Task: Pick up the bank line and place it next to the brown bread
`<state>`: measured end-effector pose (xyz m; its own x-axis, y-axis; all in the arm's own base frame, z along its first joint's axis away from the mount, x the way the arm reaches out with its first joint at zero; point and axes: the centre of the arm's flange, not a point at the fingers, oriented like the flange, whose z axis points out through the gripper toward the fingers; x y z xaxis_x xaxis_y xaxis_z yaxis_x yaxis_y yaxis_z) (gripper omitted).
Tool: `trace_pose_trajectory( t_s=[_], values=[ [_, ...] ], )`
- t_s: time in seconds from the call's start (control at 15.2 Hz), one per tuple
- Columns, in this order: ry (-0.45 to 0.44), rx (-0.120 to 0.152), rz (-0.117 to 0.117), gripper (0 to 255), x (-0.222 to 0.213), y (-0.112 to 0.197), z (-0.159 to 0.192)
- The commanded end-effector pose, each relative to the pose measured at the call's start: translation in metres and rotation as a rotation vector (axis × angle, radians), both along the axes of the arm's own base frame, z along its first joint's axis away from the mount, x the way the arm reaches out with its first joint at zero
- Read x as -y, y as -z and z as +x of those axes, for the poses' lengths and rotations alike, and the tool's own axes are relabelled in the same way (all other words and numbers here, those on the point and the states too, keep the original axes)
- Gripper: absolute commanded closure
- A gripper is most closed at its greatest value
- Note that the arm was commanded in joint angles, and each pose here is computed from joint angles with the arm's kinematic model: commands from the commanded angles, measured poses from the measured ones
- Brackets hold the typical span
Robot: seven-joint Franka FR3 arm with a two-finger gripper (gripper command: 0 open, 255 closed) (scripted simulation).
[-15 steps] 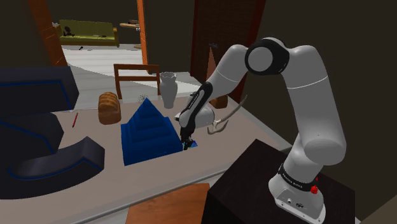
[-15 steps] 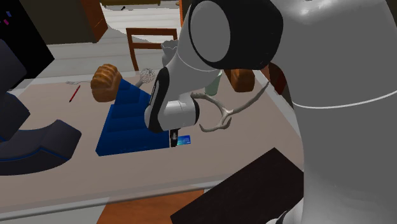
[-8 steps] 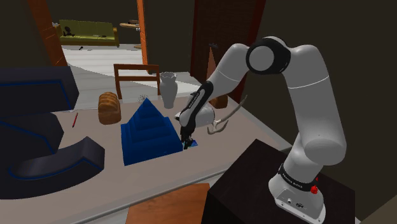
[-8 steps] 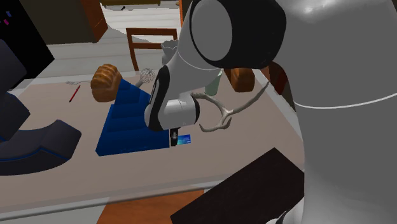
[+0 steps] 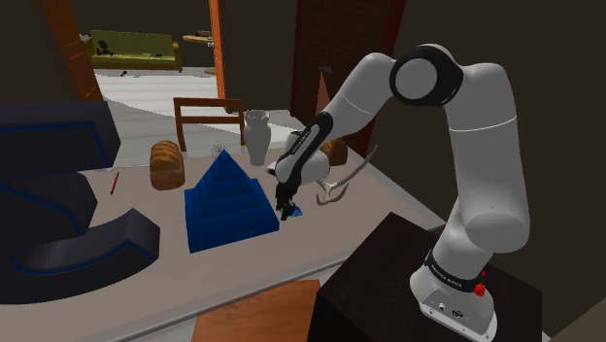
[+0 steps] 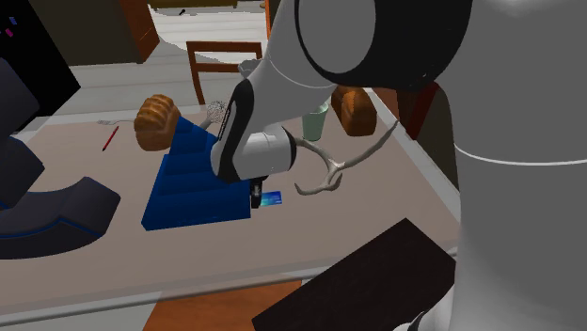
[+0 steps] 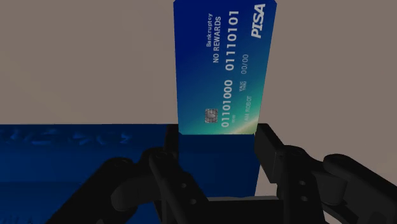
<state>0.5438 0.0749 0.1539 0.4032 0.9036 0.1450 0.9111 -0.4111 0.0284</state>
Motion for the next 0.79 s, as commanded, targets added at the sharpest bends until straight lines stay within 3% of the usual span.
trace_pose_trajectory(
  t_s=[0.0,0.73],
  values=[
    [0.0,0.0,0.0,255,0.001,-0.011,0.0],
    [0.0,0.0,0.0,255,0.001,-0.069,0.0]
  ],
)
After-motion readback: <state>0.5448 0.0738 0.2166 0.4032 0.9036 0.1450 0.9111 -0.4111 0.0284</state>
